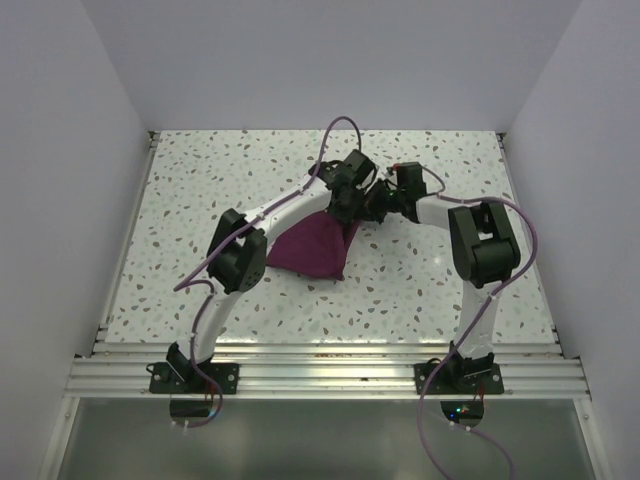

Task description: Prepare the surgical pack

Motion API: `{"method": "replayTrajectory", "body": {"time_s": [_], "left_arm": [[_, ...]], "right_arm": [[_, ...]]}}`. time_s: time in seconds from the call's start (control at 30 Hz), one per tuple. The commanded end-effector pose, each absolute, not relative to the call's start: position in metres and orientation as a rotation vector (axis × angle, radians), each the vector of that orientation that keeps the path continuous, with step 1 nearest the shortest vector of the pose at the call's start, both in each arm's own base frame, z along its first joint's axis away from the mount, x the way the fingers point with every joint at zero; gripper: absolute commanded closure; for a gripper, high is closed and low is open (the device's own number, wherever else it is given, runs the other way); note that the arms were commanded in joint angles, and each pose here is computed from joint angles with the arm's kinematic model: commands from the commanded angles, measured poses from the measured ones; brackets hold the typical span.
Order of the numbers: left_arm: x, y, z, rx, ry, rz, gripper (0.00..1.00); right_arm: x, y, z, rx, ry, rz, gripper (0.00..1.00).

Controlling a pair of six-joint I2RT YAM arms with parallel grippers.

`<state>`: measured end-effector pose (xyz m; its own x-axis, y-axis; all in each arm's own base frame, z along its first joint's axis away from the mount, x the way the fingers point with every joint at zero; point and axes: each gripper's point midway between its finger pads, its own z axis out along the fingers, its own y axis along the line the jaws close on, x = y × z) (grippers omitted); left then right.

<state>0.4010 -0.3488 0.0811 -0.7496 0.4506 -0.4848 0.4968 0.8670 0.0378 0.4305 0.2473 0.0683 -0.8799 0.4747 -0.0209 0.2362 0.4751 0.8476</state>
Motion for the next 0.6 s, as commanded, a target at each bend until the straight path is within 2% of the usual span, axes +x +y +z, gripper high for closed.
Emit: {"method": "replayTrajectory", "body": {"time_s": [0.0, 0.2, 0.4, 0.57], "left_arm": [[0.398, -0.39, 0.158, 0.707, 2.347, -0.384, 1.0], [0.386, -0.393, 0.143, 0.727, 2.382, -0.418, 1.0], [0.383, -0.384, 0.125, 0.726, 2.435, -0.388, 1.0], [0.386, -0.375, 0.128, 0.694, 2.422, -0.393, 1.0]], "right_arm": [[0.456, 0.255, 0.07, 0.612, 2.404, 1.31, 1.0], [0.474, 0.252, 0.053, 0.665, 2.416, 1.238, 1.0], [0.467, 0.222, 0.079, 0.555, 2.465, 1.157, 0.99], [0.45, 0.192, 0.113, 0.343, 2.495, 1.043, 0.78]]}}
